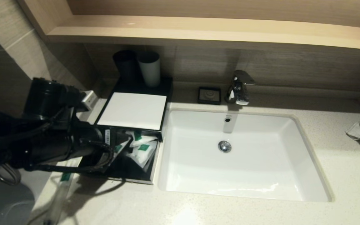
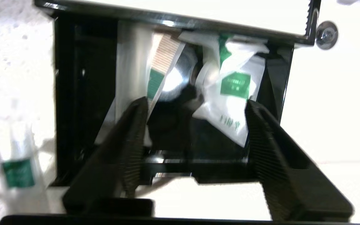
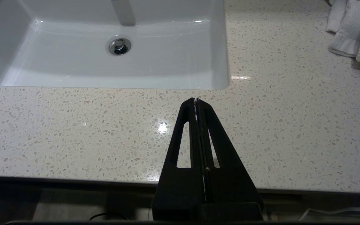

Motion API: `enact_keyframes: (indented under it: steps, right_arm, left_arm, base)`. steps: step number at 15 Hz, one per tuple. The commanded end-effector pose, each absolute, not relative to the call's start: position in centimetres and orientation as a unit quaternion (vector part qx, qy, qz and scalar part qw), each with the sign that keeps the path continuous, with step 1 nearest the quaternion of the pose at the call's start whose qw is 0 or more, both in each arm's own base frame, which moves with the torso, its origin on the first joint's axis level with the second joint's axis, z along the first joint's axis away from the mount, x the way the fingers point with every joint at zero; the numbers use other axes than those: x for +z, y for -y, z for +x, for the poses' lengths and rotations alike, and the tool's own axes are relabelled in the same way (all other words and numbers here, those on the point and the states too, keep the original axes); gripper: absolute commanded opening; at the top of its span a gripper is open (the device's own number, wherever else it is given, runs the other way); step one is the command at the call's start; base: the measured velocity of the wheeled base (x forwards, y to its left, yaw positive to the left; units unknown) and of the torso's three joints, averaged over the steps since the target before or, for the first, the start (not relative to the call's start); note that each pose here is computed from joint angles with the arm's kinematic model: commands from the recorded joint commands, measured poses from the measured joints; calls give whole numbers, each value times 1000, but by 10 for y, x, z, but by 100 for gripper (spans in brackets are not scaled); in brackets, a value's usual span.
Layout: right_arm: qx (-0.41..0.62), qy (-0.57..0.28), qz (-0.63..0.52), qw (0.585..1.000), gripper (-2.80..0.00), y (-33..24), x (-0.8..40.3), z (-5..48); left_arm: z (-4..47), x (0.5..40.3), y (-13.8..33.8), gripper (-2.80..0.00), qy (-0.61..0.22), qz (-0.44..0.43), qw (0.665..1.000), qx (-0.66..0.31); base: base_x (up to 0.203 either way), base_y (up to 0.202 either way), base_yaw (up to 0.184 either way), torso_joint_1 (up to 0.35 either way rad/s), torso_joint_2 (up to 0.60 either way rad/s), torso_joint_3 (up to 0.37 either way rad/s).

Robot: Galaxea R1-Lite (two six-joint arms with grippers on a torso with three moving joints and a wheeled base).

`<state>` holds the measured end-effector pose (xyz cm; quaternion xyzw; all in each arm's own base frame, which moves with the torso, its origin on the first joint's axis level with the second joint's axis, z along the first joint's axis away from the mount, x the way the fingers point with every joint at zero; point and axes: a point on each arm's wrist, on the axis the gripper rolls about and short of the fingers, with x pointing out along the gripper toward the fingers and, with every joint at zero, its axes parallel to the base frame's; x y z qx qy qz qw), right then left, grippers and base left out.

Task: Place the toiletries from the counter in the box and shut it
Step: Place the bathroom toiletry into the drawer, then pick up the bathroom toiletry

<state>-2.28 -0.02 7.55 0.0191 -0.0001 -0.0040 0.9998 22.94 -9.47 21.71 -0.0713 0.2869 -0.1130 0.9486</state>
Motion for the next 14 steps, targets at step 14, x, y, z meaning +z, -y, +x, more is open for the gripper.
enact_keyframes:
  steps: [14]
  right_arm:
    - [-4,0,19,1000,-280,0,75,-23]
  left_arm:
    - [178,204,19,-280,-343,-26,939,3]
  base:
    - [0,0,0,0,0,0]
